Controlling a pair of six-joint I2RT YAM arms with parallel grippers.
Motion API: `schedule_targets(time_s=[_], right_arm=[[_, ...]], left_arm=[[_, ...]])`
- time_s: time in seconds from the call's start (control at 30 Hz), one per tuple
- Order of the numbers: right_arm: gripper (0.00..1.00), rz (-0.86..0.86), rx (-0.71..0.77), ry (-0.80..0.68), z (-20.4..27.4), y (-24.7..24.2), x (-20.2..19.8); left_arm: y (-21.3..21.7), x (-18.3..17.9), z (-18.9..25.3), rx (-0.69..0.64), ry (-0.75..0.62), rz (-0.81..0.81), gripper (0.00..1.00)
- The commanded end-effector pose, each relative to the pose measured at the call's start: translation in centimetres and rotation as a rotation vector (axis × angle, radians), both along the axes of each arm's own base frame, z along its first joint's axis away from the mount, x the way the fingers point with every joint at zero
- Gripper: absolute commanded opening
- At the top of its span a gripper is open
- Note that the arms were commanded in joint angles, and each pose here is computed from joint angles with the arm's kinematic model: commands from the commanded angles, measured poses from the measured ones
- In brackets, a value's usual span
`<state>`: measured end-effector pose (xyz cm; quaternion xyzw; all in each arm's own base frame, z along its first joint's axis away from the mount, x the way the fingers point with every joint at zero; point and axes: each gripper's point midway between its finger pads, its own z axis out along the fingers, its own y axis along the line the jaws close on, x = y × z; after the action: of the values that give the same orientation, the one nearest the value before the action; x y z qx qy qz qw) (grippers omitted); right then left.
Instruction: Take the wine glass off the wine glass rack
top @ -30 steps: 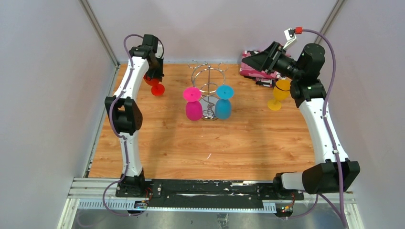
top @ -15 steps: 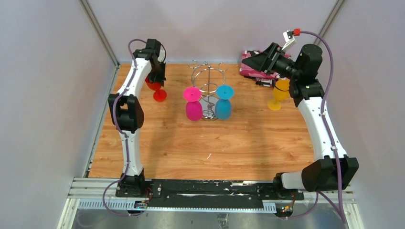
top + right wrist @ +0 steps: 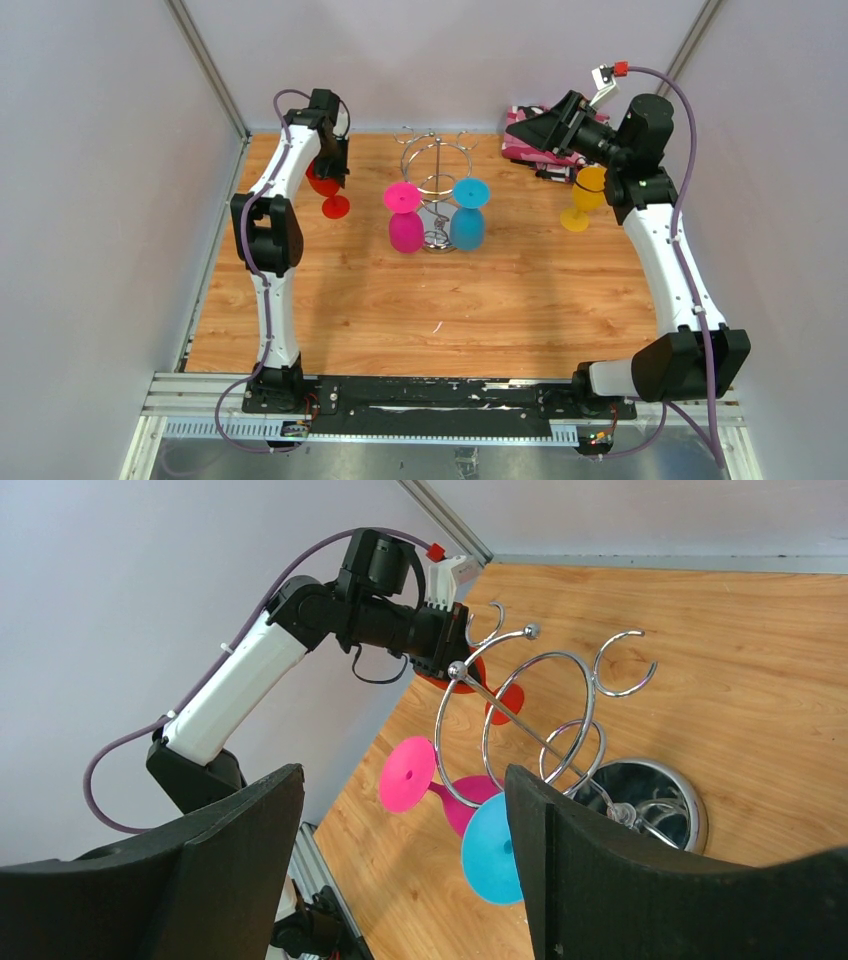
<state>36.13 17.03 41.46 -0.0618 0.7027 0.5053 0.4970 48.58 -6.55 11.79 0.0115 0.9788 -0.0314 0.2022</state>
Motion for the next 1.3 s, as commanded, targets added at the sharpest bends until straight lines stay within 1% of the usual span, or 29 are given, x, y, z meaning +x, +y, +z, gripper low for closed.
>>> schedule_targets(time_s=[0.0, 0.13, 0.17, 0.27, 0.37, 0.7, 0.87, 1.1, 1.17, 1.27], right_arm=[[0.78, -0.003, 0.002, -0.013, -0.1, -0.5, 0.3], [0.78, -0.002, 0.005, -0.011, -0.2, -0.5, 0.3], [0.78, 0.001, 0.005, -0.010, -0.3, -0.4, 0.3], [0.79, 0.003, 0.009, -0.008, -0.3, -0.4, 0.3], [0.79, 0.007, 0.009, -0.010, -0.4, -0.3, 0.3], [0.79, 0.025, 0.024, -0.006, -0.4, -0.1, 0.3], [0.79, 0.031, 0.030, -0.003, -0.5, 0.0, 0.4], [0.79, 0.039, 0.040, 0.001, -0.7, 0.1, 0.5], [0.79, 0.039, 0.038, 0.003, -0.9, 0.1, 0.5], [0.79, 0.033, 0.031, 0.006, -1.3, 0.0, 0.5]], left_arm=[[0.1, 0.1, -1.4, -0.005, 0.022, 0.006, 0.00], [0.3, 0.0, -1.5, -0.001, 0.024, 0.011, 0.00], [0.3, 0.0, -1.5, 0.001, 0.025, 0.012, 0.01], [0.5, 0.0, -1.4, 0.011, 0.022, 0.017, 0.13], [0.5, -0.1, -0.9, 0.014, 0.013, 0.021, 0.21], [1.2, 0.0, 3.1, 0.037, -0.077, 0.043, 0.33], [1.2, -0.3, 5.7, 0.029, -0.133, 0.044, 0.36], [1.2, -0.8, 9.7, 0.012, -0.219, 0.052, 0.37], [1.2, -0.9, 11.9, 0.000, -0.271, 0.062, 0.37], [0.9, -1.5, 16.6, -0.024, -0.382, 0.066, 0.37]])
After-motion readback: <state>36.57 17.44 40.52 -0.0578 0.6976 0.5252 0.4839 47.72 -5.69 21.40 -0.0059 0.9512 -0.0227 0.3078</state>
